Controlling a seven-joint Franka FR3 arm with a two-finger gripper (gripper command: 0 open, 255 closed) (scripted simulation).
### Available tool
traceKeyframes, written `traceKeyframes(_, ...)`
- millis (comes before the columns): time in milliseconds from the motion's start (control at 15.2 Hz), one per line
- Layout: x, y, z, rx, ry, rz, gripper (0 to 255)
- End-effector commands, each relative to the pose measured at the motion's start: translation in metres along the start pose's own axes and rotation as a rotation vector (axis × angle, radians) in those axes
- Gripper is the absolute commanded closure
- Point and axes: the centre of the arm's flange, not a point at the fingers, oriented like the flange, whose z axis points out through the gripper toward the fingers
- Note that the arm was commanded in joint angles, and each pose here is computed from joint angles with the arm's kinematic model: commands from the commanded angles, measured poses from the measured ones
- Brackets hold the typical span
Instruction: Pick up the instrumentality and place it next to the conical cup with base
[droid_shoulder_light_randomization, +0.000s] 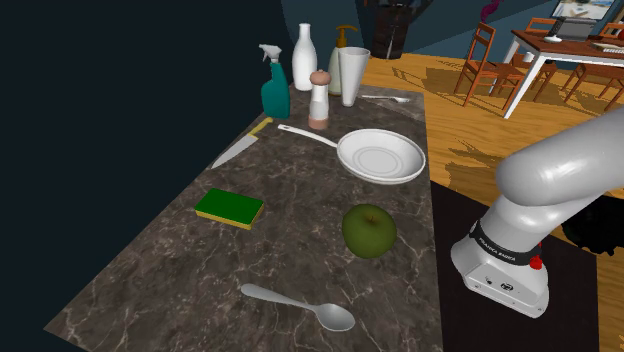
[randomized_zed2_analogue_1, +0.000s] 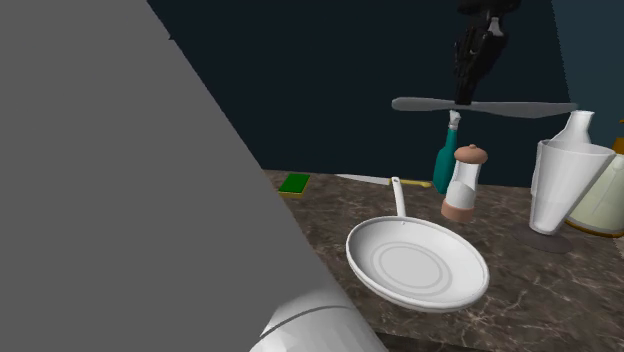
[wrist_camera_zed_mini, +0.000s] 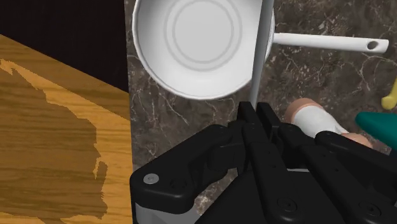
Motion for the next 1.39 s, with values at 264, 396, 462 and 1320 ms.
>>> traceKeyframes(264, 0.076, 0.028, -0.005, -0.001, 0.000, -0.001, 255)
traceKeyframes(396, 0.101, 0.036, -0.006, -0.001, 0.000, -0.001, 255)
traceKeyframes(462, 0.113, 0.040, -0.007, -0.001, 0.000, -0.001, 255)
traceKeyframes(1320, 0.181, 0.063, 0.032, -0.001, 0.000, -0.001, 255)
